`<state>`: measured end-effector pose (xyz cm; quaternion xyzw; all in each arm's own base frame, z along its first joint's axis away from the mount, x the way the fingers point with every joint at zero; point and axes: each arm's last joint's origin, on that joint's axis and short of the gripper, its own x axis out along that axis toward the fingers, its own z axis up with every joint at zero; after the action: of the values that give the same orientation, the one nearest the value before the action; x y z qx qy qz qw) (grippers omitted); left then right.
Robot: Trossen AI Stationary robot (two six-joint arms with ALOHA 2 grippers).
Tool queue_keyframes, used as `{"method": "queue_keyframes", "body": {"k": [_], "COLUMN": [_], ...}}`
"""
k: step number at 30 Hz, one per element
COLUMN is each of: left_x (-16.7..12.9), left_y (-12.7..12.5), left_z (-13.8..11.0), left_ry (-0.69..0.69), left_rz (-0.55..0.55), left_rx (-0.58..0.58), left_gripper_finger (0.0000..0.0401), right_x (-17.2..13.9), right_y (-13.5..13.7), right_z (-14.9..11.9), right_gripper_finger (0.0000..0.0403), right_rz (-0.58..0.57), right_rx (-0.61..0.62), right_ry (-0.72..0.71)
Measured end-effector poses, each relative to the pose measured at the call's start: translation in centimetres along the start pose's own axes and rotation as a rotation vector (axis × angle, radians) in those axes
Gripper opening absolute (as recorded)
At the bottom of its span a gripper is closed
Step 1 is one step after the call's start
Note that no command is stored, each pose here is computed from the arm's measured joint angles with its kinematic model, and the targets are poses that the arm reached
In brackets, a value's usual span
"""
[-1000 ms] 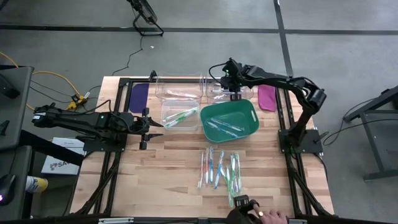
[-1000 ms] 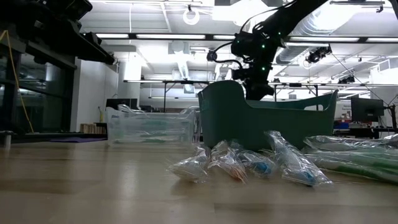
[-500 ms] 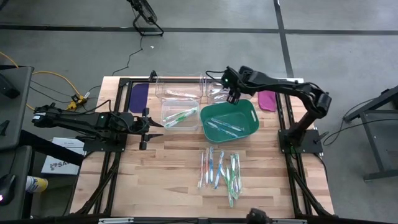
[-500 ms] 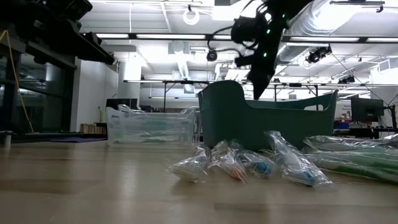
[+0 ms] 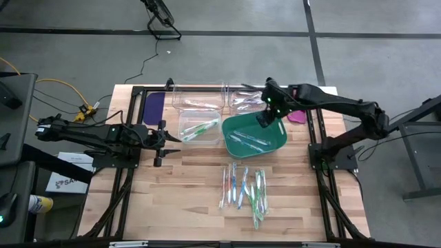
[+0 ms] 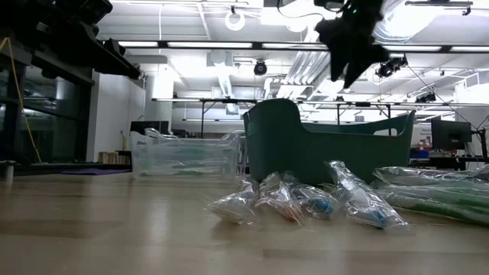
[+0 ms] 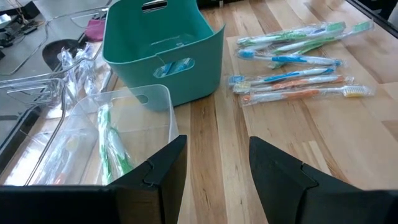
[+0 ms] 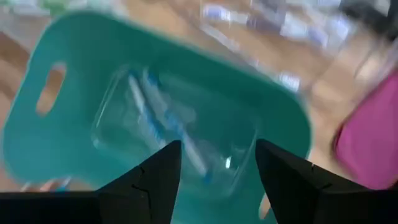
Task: Pick & Place Toothbrushes
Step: Put the green toothbrush into the white bin
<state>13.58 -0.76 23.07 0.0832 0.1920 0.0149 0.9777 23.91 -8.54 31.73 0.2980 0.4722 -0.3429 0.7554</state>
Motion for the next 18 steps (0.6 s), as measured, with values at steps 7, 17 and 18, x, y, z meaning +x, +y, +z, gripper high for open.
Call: {"method": "queue_keyframes", "body": {"k": [7,17,18], "left_x": [0.0,0.0,0.0], "left_y": [0.0,0.0,0.0], "left_z": [-0.1,-0.1,-0.1], "left_ry": [0.007,0.007,0.007], "left_rz": [-0.001,-0.001,-0.001], "left_rx": [0.055,0.088,0.088], "left_gripper_finger": [0.0166,0.0166,0.0166], "right_x": [-1.3,-0.9,-0.7], "right_y": [2.7,7.0,7.3], "right_z": [-3.9,-11.4,-12.2], "right_gripper_finger": [0.0199,0.0199,0.0199], "right_rz": [0.012,0.026,0.034], "right_rx": [0.095,0.230,0.249], "right_ry": [0.110,0.161,0.169]}}
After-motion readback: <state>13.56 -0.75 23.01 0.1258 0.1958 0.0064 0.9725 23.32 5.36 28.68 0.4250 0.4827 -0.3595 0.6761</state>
